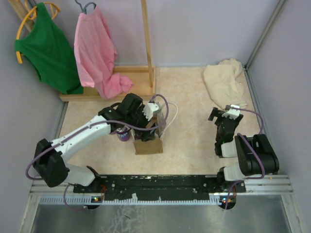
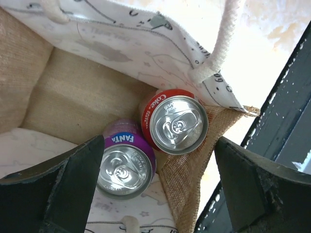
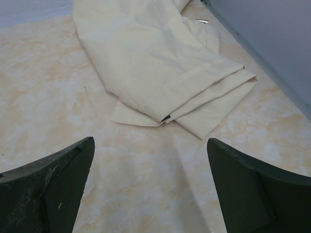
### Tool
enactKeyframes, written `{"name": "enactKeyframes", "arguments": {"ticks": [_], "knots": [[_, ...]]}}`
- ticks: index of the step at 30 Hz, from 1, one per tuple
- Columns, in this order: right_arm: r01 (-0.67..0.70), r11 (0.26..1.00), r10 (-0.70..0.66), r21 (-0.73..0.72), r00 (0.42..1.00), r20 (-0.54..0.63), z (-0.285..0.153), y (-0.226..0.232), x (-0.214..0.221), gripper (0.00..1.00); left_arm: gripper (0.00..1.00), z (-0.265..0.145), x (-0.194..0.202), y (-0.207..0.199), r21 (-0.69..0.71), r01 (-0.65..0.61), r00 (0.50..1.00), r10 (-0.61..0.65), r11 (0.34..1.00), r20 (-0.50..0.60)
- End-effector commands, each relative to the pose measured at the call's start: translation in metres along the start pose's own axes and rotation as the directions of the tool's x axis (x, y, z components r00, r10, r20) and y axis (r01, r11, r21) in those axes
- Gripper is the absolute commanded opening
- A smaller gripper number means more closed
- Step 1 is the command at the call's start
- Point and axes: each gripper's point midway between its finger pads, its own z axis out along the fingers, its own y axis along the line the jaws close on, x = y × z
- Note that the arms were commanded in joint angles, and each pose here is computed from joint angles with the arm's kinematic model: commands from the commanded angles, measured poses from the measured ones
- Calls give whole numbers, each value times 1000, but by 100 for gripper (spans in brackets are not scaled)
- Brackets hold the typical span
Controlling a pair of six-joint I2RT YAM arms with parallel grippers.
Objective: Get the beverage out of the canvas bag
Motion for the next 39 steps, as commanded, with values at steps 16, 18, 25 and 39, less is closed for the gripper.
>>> {"name": "enactKeyframes", "arguments": {"ticks": [16, 18, 25, 39], "knots": [[-7, 1000, 7, 2, 999, 45, 4, 0, -13, 99, 98, -48, -81, 14, -157, -52, 957, 95, 986, 273], [-5, 1000, 5, 3, 999, 44, 3, 0, -12, 99, 97, -48, -77, 18, -182, -56, 961, 103, 982, 257], [-7, 1000, 7, 2, 999, 44, 3, 0, -12, 99, 95, -30, -67, 27, -190, -120, 969, 156, 974, 189], [-6, 1000, 6, 3, 999, 43, 3, 0, -12, 99, 98, 15, -59, 34, -119, -82, 994, 91, 990, 69]]}}
